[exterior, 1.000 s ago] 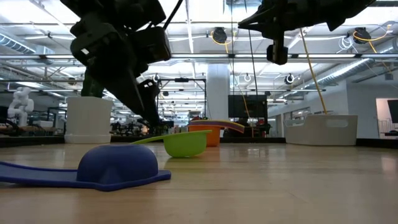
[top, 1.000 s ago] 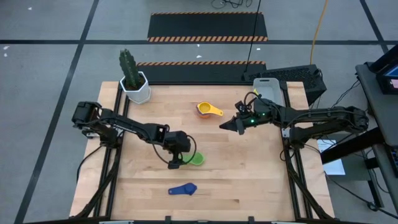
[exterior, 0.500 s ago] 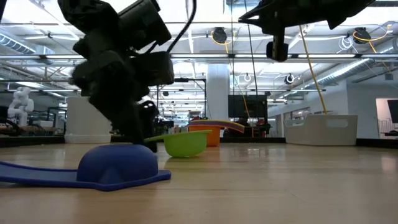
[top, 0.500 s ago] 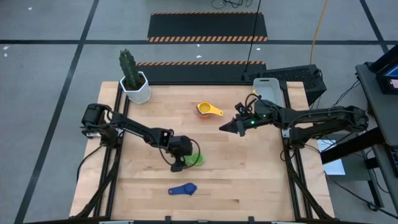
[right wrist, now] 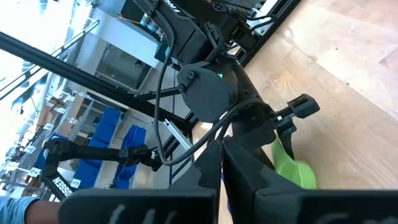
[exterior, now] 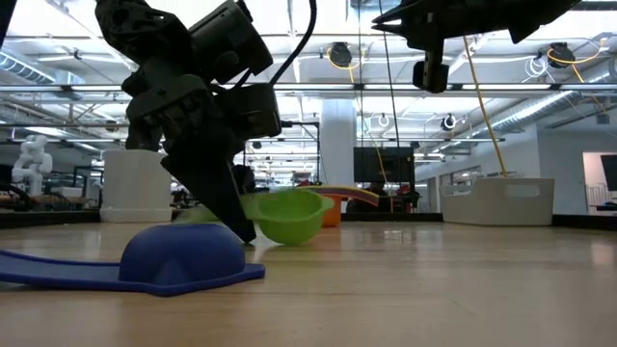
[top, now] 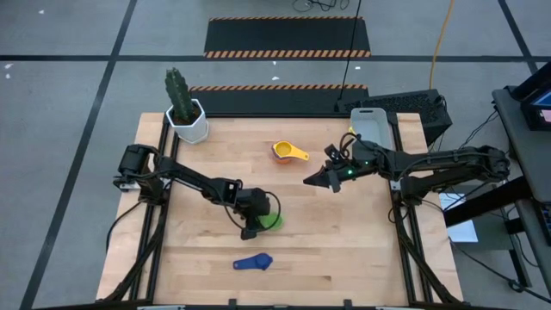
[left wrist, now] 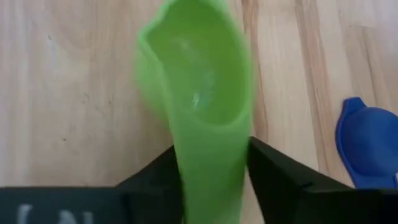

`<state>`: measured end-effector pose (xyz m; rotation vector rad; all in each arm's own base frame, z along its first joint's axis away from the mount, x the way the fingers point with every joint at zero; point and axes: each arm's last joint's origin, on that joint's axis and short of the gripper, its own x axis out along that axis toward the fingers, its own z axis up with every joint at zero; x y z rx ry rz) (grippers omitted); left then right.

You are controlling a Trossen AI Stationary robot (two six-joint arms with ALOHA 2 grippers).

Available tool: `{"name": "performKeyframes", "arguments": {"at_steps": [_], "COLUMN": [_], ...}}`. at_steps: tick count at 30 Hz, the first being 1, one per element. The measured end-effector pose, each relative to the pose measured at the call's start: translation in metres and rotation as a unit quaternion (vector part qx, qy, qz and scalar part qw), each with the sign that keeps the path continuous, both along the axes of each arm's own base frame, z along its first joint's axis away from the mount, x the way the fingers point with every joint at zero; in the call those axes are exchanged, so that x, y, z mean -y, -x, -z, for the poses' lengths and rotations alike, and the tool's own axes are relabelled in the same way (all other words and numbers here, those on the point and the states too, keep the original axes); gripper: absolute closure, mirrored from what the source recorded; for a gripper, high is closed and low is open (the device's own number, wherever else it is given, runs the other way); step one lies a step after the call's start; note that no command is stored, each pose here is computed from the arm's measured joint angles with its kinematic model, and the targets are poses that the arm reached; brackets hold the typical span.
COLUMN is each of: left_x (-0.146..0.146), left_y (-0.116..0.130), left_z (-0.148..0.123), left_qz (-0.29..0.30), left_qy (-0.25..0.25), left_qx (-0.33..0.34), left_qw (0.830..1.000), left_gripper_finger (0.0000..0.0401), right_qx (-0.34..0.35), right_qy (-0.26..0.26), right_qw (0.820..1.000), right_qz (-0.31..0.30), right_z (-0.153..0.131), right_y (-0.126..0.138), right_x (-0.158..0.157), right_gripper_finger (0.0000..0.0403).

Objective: Nest measuring cups in basket
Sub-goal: Stack the green measuring cup on top of the yellow measuring cup

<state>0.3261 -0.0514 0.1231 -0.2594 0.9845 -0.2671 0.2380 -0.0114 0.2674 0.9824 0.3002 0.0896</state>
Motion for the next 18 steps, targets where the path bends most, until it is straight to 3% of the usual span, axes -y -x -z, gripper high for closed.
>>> {"name": "performKeyframes", "arguments": {"at_steps": [12, 18], "left_x": [-0.002, -0.007], "left_y": [-0.002, -0.001], "left_z": [-0.002, -0.024], "left_qz": [-0.033, -0.085], "left_qy": [0.023, 0.055], "left_qx": [-0.003, 0.018], "left_qw": [0.999, 0.995], "left_gripper_finger": [0.0387, 0.0393], "right_qx": [0.001, 0.007], "right_qy": [0.005, -0.012], "right_qw": [1.000, 1.000], "right_qz": [-0.004, 0.006], "right_z": [0.000, -0.002], "right_y": [0.000, -0.001], "right_x": [-0.001, -0.001], "right_gripper_finger": [0.0397, 0.0397]}}
